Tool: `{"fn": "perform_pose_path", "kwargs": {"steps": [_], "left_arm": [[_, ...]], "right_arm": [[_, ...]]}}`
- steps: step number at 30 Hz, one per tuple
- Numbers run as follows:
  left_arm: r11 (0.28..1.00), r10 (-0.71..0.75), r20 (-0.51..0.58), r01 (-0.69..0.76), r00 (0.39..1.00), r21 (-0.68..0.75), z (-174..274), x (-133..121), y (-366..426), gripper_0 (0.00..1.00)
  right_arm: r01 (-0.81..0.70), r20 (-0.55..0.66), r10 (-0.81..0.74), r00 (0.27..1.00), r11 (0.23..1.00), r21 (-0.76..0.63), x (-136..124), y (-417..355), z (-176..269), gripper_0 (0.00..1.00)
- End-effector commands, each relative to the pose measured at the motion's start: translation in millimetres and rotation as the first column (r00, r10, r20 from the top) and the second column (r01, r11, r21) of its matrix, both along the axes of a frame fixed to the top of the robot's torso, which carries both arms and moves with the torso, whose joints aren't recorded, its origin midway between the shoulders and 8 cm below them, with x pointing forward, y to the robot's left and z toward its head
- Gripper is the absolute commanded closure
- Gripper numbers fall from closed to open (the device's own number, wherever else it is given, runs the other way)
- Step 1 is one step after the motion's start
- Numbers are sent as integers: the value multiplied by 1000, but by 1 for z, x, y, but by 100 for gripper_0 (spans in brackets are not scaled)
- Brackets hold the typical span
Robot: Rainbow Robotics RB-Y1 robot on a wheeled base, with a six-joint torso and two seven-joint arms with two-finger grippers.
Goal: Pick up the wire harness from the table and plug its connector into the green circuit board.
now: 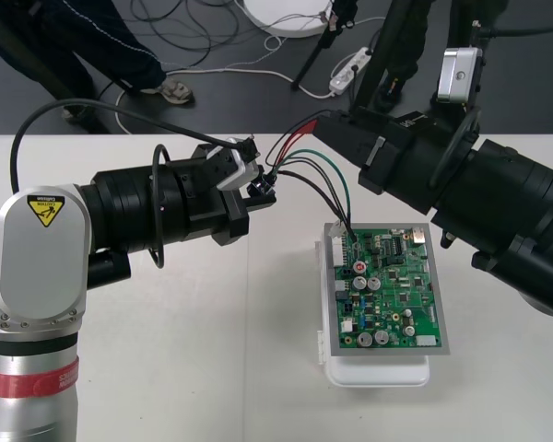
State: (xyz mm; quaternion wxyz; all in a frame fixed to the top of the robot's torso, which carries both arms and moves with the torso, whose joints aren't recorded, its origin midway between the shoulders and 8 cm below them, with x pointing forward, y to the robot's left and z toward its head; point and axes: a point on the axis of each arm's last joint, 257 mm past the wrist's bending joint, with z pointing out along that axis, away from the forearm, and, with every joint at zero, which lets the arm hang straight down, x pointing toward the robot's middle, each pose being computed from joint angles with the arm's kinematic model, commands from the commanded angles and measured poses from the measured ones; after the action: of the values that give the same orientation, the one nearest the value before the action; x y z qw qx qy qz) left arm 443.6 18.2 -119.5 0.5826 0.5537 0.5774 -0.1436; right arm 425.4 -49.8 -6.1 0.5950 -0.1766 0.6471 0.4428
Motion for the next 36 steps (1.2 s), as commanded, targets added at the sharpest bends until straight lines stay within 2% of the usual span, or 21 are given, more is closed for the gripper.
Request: {"fn": "perform_pose_path", "kwargs": {"steps": [1, 3, 34, 35, 36], "left_arm": [[993, 25, -33, -29, 999, -117, 24, -4, -13, 100], [992, 25, -35, -29, 999, -122, 25, -4, -12, 100], [989, 2, -42, -8, 999, -146, 26, -10, -16, 100], [989, 3, -41, -9, 999, -146, 26, -10, -15, 99], [989, 3, -40, -8, 999, -145, 26, -10, -15, 86]], "right_arm": [[-28, -12, 28, 1000, 999, 27, -5, 11, 9, 96], [-25, -6, 25, 1000, 999, 23, -4, 10, 9, 100], [-28, 50, 28, 998, 1000, -11, -7, 12, 12, 100], [-30, 50, 30, 998, 1000, -9, -7, 13, 12, 100], [-30, 50, 30, 998, 1000, -9, -7, 13, 12, 100]]}}
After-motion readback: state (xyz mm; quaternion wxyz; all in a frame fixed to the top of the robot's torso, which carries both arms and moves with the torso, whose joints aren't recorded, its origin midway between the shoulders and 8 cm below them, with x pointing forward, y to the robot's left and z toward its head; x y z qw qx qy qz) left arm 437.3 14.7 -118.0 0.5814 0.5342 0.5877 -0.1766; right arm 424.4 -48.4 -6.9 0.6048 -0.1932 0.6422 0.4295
